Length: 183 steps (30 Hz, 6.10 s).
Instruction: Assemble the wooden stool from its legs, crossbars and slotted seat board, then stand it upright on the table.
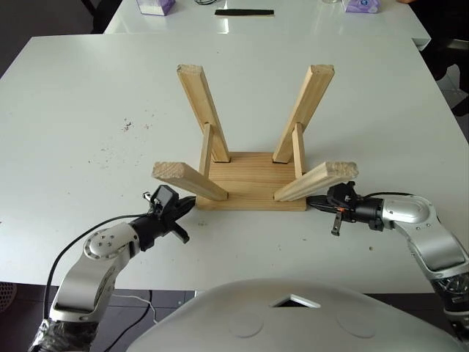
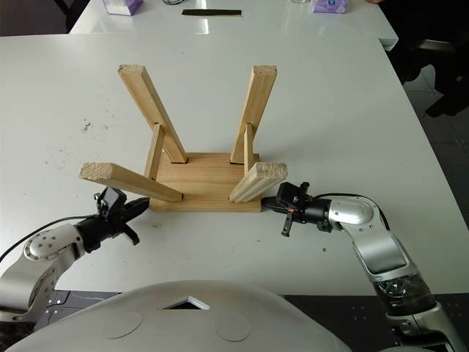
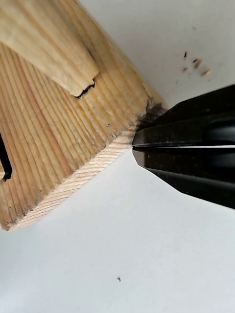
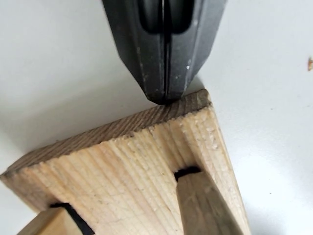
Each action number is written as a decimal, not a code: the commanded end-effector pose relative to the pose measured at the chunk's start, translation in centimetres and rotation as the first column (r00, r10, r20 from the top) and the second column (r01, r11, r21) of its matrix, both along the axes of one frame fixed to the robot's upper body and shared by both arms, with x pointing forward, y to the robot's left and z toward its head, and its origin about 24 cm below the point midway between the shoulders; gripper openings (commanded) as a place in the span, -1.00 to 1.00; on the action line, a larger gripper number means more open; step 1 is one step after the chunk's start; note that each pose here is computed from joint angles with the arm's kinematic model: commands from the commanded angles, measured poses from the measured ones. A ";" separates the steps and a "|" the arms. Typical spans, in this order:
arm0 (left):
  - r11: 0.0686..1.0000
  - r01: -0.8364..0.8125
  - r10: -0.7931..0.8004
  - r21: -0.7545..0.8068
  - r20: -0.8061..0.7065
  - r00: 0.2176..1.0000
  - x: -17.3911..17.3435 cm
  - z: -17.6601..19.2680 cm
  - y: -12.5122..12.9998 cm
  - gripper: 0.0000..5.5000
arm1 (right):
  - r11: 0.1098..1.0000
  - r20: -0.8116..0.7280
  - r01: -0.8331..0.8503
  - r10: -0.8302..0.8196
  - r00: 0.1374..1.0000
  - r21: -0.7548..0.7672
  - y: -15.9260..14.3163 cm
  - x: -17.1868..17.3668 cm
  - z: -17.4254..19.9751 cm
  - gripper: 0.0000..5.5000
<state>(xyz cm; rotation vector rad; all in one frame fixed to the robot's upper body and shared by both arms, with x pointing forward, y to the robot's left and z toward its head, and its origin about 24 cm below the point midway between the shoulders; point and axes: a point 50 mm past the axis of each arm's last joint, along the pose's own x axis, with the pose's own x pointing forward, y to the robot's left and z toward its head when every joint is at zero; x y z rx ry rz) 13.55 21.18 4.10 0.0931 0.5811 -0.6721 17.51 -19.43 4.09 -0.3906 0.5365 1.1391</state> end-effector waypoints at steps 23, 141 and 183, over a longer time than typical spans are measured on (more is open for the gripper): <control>0.984 0.178 -0.171 -0.023 0.177 0.969 -0.7 8.5 1.2 -0.99 | 0.976 0.154 -0.191 0.173 0.973 0.108 -0.8 0.0 9.8 -1.00; -0.343 0.068 0.478 -0.937 -0.112 0.871 6.9 20.0 -2.2 -0.43 | -0.100 -0.313 0.333 0.173 0.934 0.938 7.5 2.6 20.2 -0.49; -0.274 -0.527 0.508 -0.805 -0.586 0.631 11.6 12.0 -4.8 -0.53 | -0.236 -0.933 0.928 -0.289 0.216 0.288 14.4 6.9 15.1 -0.53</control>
